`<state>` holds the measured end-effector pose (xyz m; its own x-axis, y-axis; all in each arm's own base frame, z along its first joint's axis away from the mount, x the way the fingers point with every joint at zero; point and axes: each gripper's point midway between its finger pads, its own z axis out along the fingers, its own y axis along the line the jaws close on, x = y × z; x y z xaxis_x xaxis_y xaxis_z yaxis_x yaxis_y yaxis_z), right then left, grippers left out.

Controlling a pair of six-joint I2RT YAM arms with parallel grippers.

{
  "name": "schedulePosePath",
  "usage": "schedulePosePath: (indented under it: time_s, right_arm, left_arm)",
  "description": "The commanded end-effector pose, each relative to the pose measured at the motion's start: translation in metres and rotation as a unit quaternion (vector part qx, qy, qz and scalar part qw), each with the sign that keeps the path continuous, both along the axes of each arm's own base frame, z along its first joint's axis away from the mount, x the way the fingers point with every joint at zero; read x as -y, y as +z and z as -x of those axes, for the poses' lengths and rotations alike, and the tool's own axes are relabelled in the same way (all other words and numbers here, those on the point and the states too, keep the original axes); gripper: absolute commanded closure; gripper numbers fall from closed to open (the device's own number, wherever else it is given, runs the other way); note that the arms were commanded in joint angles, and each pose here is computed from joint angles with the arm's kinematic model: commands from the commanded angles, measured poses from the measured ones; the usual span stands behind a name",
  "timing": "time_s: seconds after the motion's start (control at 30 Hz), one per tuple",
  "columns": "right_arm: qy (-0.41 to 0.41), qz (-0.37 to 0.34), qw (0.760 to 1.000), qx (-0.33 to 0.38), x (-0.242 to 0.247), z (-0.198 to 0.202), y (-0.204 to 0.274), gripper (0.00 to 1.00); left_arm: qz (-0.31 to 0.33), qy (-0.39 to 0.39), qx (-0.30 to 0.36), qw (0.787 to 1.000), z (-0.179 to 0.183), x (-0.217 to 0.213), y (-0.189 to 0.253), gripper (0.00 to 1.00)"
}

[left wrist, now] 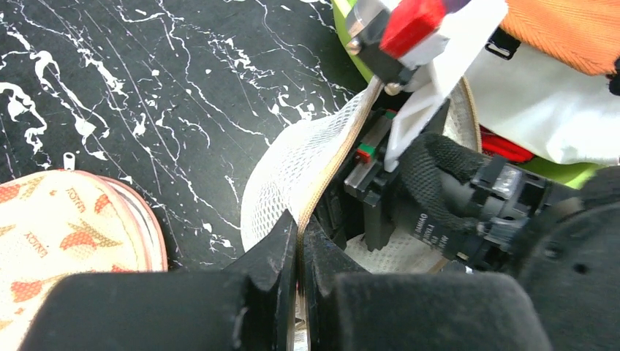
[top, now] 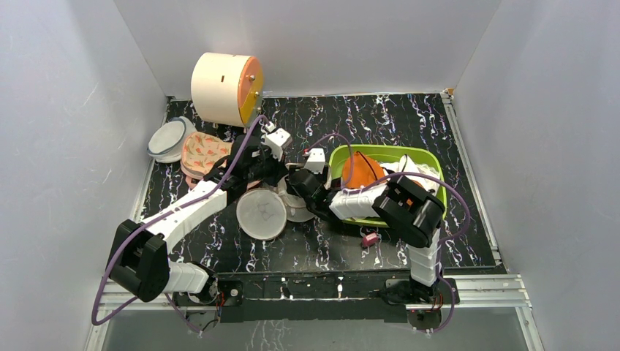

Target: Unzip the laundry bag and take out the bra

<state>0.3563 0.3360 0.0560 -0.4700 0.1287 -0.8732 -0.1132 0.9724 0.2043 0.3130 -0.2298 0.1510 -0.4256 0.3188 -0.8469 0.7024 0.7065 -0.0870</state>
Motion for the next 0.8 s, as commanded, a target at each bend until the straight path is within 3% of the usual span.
schedulePosePath:
  time_s: [0.0, 0.07, 0.27, 0.37, 0.77]
  right_arm:
    - [-0.017, -0.001, 1.0, 0.01, 0.0, -0.008, -0.004, 0.34]
    - [-0.017, 0.0, 1.0, 0.007, 0.0, -0.007, -0.008, 0.39]
    - [-0.001, 0.004, 1.0, 0.009, -0.003, -0.007, -0.002, 0.82]
    - [0.019, 0.003, 1.0, 0.016, -0.007, -0.005, 0.012, 0.99]
    - [0.111, -0.036, 0.993, 0.028, -0.01, 0.027, 0.078, 1.0]
  left_arm:
    - [0.031, -0.03, 0.016, 0.999, 0.007, 0.014, 0.021, 1.0]
    - [0.03, -0.03, 0.016, 0.999, 0.007, 0.014, 0.02, 1.0]
    - [0.029, -0.029, 0.014, 0.999, 0.007, 0.014, 0.019, 1.0]
    - [0.029, -0.028, 0.015, 0.999, 0.007, 0.013, 0.019, 1.0]
    - [0.025, -0.024, 0.017, 0.999, 0.006, 0.012, 0.019, 1.0]
